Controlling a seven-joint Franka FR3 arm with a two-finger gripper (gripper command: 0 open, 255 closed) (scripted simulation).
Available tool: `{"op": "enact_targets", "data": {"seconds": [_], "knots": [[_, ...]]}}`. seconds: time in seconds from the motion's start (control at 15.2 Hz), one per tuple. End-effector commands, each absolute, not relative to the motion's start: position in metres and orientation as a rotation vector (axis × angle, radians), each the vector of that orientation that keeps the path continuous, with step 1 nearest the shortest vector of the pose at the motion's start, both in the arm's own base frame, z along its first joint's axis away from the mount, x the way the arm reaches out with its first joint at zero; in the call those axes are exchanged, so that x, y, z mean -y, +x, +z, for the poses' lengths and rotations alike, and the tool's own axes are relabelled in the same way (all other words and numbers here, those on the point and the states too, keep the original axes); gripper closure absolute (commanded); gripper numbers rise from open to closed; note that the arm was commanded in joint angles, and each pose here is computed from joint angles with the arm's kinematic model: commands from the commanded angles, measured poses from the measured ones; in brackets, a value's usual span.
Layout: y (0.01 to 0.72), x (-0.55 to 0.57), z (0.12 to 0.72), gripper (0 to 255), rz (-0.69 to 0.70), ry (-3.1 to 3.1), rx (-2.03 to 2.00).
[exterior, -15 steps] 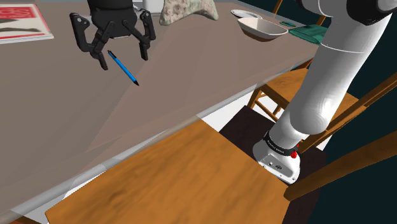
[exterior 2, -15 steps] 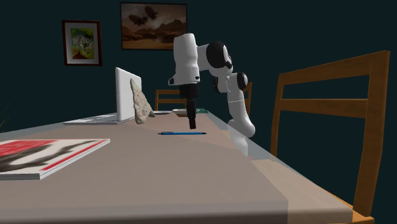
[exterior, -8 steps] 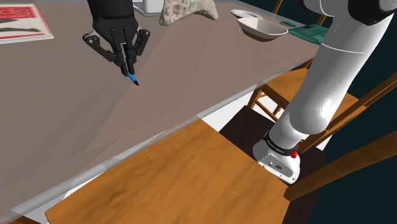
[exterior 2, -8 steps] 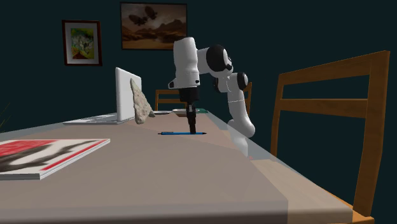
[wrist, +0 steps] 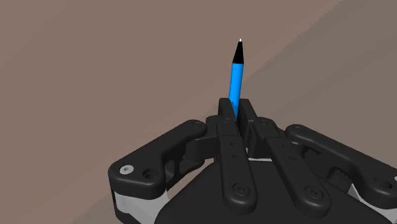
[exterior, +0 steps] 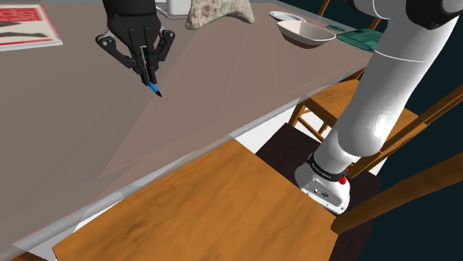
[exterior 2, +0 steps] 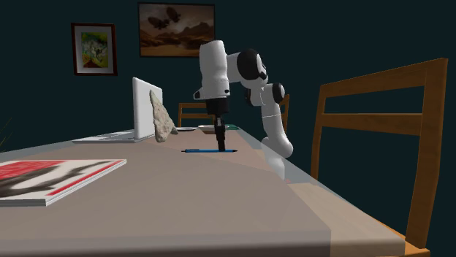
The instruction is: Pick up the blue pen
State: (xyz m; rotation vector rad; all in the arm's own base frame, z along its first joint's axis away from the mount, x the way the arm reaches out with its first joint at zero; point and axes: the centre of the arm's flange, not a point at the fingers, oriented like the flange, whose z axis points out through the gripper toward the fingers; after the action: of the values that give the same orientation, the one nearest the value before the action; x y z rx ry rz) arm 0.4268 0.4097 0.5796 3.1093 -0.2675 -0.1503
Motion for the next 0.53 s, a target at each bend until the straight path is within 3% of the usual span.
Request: {"op": "enact_targets", "data": {"seconds": [0.0,0.46], "knots": [[0.427,-0.410,0.588,255,-0.150,3.109,0.268],[0.427,-0.410,0.625,255,-0.150,3.109,0.268]]}}
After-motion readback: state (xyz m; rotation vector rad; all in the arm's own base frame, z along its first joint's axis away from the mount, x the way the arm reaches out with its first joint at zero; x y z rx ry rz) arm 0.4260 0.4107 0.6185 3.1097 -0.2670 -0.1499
